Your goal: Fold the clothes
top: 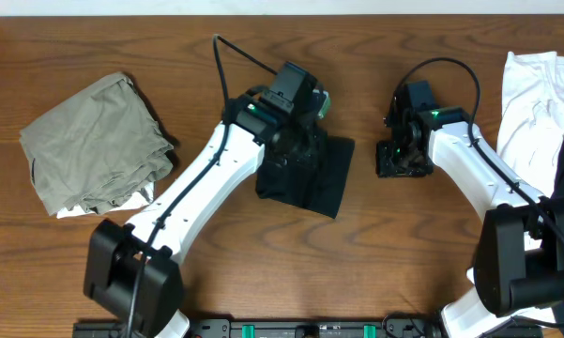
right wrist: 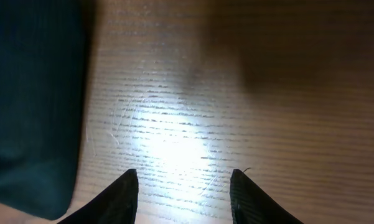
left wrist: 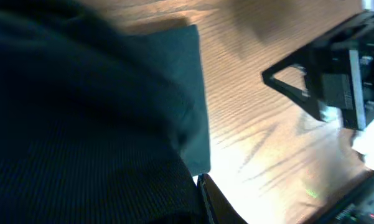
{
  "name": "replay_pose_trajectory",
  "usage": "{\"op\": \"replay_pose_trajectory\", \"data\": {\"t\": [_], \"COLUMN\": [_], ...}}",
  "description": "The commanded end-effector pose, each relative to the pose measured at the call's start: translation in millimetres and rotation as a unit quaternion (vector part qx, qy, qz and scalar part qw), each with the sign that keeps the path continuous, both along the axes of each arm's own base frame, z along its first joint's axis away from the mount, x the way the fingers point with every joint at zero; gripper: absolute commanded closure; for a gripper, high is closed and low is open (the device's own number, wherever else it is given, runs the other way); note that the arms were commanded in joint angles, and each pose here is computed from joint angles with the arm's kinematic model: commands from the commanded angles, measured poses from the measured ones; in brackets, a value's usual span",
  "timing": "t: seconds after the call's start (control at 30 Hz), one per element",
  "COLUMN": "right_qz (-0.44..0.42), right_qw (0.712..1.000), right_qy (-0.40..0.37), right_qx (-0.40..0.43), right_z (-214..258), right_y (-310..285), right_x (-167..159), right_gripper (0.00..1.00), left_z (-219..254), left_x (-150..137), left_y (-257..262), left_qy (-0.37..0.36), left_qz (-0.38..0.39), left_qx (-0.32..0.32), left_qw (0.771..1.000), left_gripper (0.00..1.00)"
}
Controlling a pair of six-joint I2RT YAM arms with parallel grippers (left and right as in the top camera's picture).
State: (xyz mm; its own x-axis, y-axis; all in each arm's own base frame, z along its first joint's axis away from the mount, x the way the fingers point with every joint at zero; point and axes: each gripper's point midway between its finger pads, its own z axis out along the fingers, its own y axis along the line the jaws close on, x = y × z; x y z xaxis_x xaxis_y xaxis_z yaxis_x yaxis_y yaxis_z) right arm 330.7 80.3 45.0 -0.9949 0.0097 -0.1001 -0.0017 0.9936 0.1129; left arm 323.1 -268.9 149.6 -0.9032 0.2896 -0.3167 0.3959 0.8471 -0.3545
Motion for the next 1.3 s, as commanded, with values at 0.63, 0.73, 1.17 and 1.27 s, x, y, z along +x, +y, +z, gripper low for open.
{"op": "replay_pose_trajectory", "data": {"t": [0.63,0.73,1.17,1.27], "right_qz": [0.023,0.021,0.02,0.02], "right_qw": [0.998,0.998,0.998,0.998], "right_qy": [0.012,0.013,0.013,0.012], "right_qx": [0.051,0.051,0.051,0.051], "right_z": [1,1,1,1], "right_y": [22,22,22,22], "right_x": [-7,-7,-7,-7], "right_gripper": [0.53,0.54,0.53,0.53], "left_z": [-2,-12,-74,-66], "left_x": [31,25,-19,-15], "left_y": [-18,-27,-63,-54], "left_qy": [-0.05,-0.039,0.013,0.006], "left_qz": [0.007,-0.006,-0.093,-0.097], "left_qx": [-0.012,-0.006,0.047,0.049], "left_qw": [0.999,0.999,0.994,0.994], "left_gripper": [0.87,0.86,0.76,0.74]}}
